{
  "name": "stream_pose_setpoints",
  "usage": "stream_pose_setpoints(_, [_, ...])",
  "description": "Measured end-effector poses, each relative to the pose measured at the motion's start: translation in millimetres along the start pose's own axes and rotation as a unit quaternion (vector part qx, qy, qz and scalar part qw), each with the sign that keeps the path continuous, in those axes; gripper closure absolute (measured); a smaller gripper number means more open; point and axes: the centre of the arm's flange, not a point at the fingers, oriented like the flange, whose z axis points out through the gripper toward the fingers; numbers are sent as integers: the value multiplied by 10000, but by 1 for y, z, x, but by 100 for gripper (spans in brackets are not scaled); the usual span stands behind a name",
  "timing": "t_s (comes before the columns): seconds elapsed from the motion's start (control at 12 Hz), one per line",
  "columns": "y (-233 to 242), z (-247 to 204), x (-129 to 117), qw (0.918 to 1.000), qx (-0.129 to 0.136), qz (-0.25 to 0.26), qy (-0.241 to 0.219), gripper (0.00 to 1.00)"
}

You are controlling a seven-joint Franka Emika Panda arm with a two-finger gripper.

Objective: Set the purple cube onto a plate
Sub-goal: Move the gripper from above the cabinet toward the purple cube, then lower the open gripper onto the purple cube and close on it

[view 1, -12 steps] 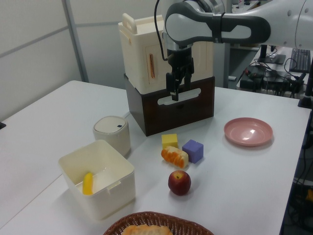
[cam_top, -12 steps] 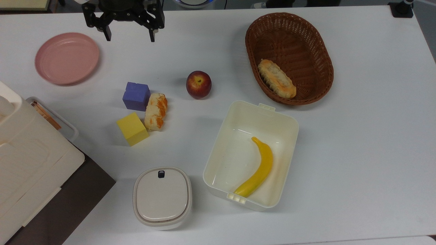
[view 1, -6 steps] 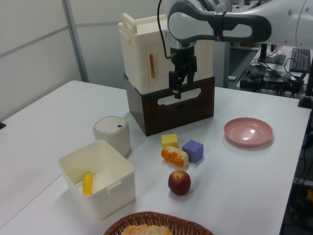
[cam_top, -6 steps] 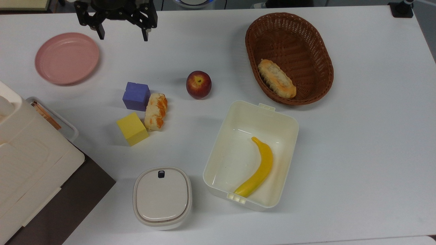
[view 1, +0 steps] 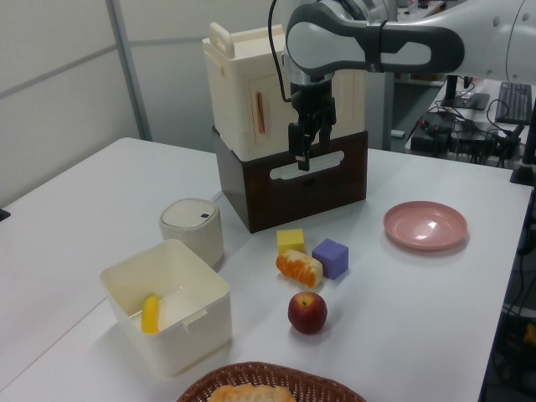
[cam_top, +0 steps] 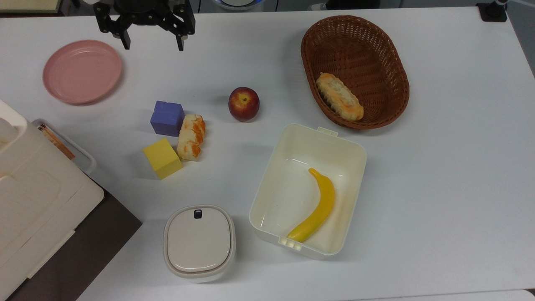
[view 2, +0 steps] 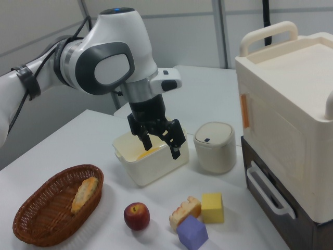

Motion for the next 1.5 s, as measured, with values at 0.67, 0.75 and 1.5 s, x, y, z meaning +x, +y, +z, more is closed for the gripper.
stream_pose_setpoints(0.67, [-9,10,2,9999,15,-74,-99,0])
stream_pose_setpoints(0.75, [-4,19,3,9998,23,-34,-176,0])
stream_pose_setpoints(1.5, [43,134,14,9957,70,182,-906,0])
